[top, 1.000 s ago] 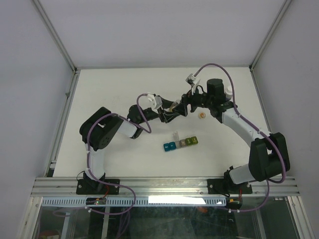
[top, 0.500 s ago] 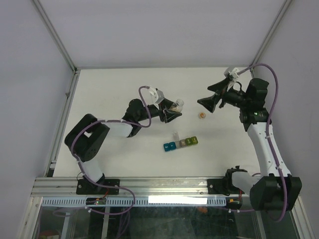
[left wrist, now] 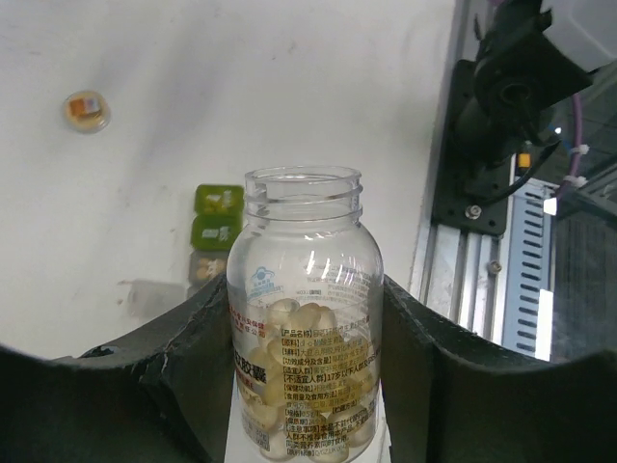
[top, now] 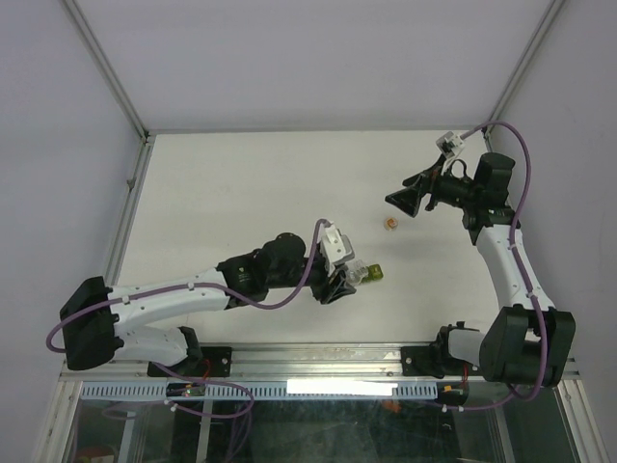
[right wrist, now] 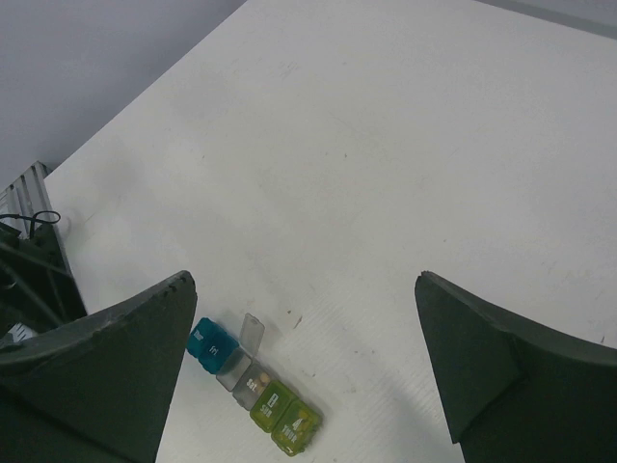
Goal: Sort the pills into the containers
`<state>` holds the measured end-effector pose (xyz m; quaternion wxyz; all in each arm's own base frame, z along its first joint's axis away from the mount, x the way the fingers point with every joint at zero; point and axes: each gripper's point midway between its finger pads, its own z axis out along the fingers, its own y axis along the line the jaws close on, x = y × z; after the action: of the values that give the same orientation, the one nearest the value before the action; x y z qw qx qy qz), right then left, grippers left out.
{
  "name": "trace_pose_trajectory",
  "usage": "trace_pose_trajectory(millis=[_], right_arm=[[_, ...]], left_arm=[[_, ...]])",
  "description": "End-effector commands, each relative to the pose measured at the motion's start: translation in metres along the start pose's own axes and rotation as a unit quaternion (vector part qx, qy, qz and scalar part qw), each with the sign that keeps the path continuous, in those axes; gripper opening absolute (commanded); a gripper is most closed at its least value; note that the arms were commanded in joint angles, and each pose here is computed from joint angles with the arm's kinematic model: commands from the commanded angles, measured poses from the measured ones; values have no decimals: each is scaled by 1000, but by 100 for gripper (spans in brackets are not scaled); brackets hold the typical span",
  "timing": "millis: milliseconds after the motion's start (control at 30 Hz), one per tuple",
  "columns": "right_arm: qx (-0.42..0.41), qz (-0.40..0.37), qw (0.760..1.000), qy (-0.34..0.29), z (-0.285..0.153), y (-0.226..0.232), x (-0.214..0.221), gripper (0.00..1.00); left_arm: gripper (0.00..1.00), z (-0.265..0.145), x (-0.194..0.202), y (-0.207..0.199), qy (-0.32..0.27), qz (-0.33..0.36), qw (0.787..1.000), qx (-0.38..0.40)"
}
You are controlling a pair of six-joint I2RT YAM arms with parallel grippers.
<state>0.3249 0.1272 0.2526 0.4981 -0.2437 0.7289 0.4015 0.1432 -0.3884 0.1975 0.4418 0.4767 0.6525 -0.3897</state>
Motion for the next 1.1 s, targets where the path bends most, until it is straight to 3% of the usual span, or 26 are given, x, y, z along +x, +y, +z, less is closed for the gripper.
trace_pose_trajectory(millis=[0, 167, 300, 333, 400, 500, 533, 567, 633, 733, 833, 933, 1067], right_arm=[[9, -17, 1000, -17, -5, 2, -14, 99], [10, -15, 1000, -17, -5, 1, -13, 99], [7, -14, 1000, -18, -5, 3, -13, 100], [7, -14, 1000, -18, -5, 2, -12, 99], [7, -13, 1000, -18, -4, 1, -11, 99], [7, -11, 1000, -16, -4, 0, -10, 99], [7, -11, 1000, -16, -3, 0, -10, 99], [8, -10, 1000, -16, -3, 0, -9, 99], [8, -9, 1000, -15, -3, -1, -9, 99], [7, -7, 1000, -14, -3, -1, -8, 99], [7, -7, 1000, -15, -3, -1, -7, 99], [-2, -2, 1000, -13, -2, 1, -5, 99], [-10, -1, 1000, -11, -1, 3, -4, 99]], left_arm=[[0, -33, 3, 31, 13, -9, 996, -84], [0, -58, -31, 59, -108, -74, 990, -42], [0, -30, -24, -3, -88, 82, 993, 4], [0, -25, -21, -11, -83, 94, 992, 0], [0, -26, -14, 6, -76, 75, 994, -33], [0, -47, -34, 32, -168, 17, 985, -20], [0, -37, -32, 14, -154, 35, 987, 2], [0, -21, -22, 3, -106, 84, 991, -1], [0, -6, -9, 2, -57, 76, 995, 3], [0, -25, -19, 1, -147, 56, 987, 45], [0, -24, -9, -3, -118, 63, 990, 33], [0, -34, -12, -8, -128, 51, 989, 47], [0, -19, 24, -10, 1, 19, 999, 30]])
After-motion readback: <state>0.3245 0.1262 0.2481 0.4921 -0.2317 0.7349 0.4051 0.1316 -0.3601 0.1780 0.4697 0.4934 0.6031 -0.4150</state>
